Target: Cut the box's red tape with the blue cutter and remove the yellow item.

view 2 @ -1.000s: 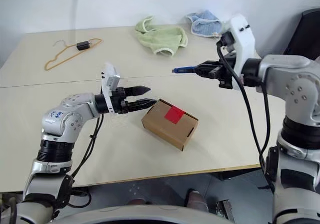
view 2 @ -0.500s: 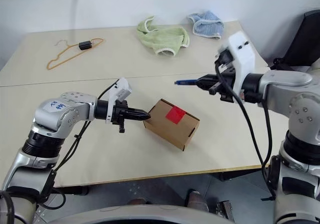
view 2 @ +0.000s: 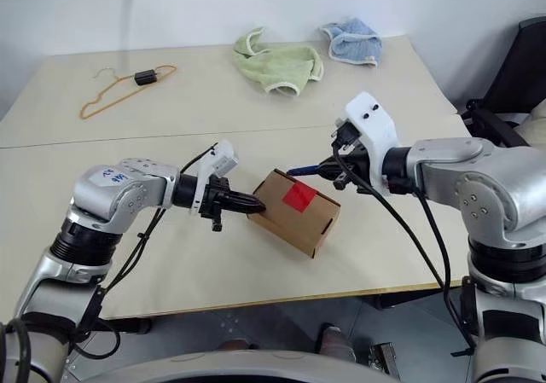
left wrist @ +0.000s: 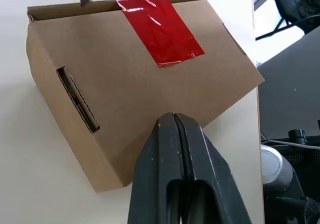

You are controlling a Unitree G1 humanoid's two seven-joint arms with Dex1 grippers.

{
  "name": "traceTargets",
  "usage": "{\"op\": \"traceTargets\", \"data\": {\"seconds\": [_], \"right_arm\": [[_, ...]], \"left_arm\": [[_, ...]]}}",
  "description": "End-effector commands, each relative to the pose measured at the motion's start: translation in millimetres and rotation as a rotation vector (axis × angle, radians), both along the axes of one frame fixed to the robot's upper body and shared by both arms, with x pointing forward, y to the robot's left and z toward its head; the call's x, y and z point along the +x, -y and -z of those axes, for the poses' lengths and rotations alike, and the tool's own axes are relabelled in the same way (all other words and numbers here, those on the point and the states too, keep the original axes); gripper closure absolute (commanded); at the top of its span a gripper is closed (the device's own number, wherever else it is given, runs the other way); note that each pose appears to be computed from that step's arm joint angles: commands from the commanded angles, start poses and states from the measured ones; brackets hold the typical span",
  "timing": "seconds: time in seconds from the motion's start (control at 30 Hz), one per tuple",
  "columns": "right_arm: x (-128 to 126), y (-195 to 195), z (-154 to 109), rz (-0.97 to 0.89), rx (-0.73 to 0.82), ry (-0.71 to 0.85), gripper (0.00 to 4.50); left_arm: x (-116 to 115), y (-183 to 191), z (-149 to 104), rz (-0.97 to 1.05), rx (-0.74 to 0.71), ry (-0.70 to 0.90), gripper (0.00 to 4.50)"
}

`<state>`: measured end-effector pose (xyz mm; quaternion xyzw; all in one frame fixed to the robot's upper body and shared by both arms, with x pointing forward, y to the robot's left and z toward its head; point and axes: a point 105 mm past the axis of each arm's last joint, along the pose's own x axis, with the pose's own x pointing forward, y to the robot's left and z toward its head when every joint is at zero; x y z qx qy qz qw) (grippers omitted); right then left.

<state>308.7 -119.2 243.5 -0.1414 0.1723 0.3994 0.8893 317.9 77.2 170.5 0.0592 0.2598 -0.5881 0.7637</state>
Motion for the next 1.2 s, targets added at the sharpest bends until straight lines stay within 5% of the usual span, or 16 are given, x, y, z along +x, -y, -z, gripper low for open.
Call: {"op": "traceTargets", "data": {"seconds": [0.03, 1.2], "right_arm": [[0, 1, -11, -0.004, -0.010, 0.060, 4.34], [0, -10, -11, -0.061, -0.026, 0.064, 4.34]], "left_arm": [[0, 3, -3, 0.018, 0.023, 0.021, 4.50], [3, 5, 1, -0.009, 0.047, 0.019, 4.50]]}}
